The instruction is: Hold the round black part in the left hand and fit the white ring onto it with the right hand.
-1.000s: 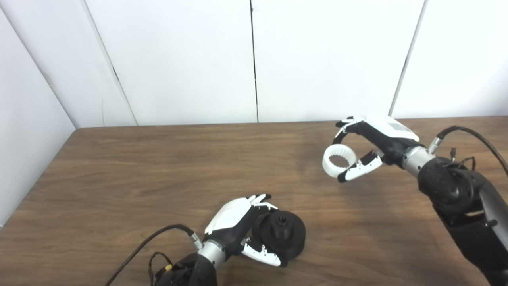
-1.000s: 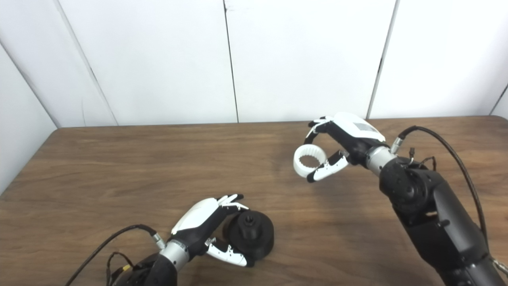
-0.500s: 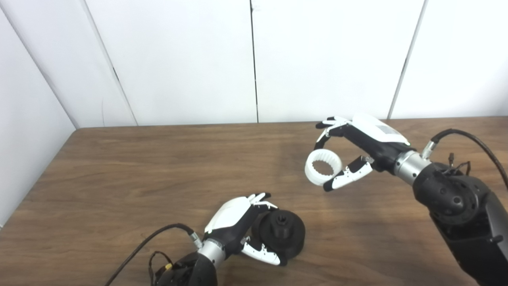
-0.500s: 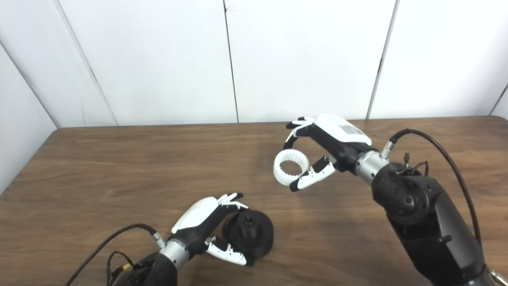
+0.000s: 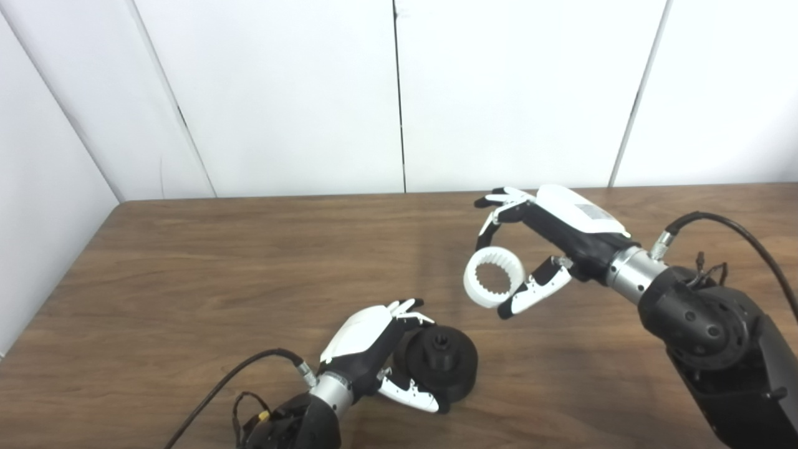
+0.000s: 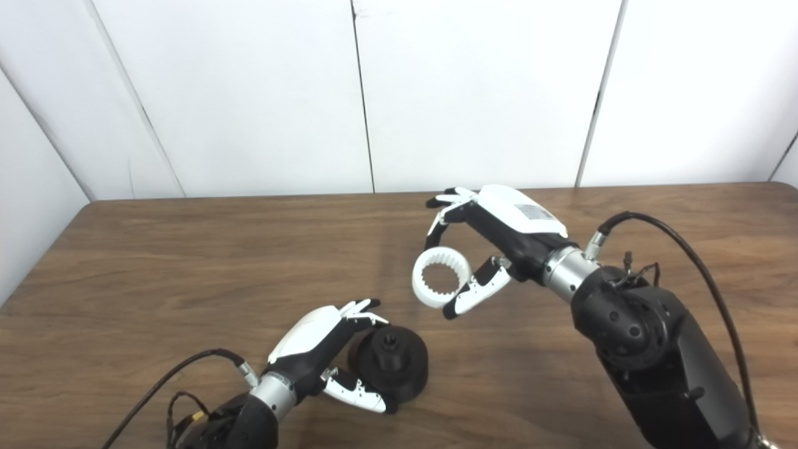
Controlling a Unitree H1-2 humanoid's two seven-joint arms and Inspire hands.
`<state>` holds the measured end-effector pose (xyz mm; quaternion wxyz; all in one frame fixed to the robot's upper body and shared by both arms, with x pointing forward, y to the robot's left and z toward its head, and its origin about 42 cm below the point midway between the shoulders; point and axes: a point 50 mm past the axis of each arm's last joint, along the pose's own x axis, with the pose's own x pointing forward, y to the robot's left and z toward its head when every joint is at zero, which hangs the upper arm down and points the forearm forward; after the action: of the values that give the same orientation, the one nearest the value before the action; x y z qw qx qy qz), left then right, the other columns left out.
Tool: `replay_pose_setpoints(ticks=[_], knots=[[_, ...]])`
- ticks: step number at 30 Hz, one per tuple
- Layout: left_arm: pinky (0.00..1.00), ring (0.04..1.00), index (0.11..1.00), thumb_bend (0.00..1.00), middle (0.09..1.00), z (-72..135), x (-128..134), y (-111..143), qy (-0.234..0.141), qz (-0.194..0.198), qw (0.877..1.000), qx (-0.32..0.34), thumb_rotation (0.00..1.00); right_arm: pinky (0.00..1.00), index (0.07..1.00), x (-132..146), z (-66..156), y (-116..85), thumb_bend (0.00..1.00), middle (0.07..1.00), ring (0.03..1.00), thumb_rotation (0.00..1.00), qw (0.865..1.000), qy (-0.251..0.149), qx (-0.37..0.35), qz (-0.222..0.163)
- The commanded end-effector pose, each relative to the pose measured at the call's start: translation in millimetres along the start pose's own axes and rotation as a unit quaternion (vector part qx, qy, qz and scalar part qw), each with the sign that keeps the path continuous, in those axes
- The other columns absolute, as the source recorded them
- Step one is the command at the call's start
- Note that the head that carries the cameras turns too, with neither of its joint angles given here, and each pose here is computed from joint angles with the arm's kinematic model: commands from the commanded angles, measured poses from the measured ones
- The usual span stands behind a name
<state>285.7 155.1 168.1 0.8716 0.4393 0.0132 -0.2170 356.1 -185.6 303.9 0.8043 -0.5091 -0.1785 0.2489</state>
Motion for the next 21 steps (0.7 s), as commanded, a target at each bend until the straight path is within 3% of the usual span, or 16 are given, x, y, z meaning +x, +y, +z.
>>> replay_pose_setpoints(ticks=[1, 21], knots=[[0.96, 1.000, 0.716, 0.94, 0.984, 1, 4, 7, -0.003, 0.009, 1.000, 0.004, 0.25, 0.84, 0.492, 0, 14, -13, 0.52, 0.888, 0.958, 0.15, 0.999, -0.023, -0.013, -0.020], [0.99, 1.000, 0.722, 0.93, 0.985, 2, 3, 6, -0.002, 0.009, 1.000, 0.001, 0.25, 0.84, 0.493, 4, 28, 13, 0.52, 0.893, 0.966, 0.16, 0.999, -0.039, -0.006, 0.017]])
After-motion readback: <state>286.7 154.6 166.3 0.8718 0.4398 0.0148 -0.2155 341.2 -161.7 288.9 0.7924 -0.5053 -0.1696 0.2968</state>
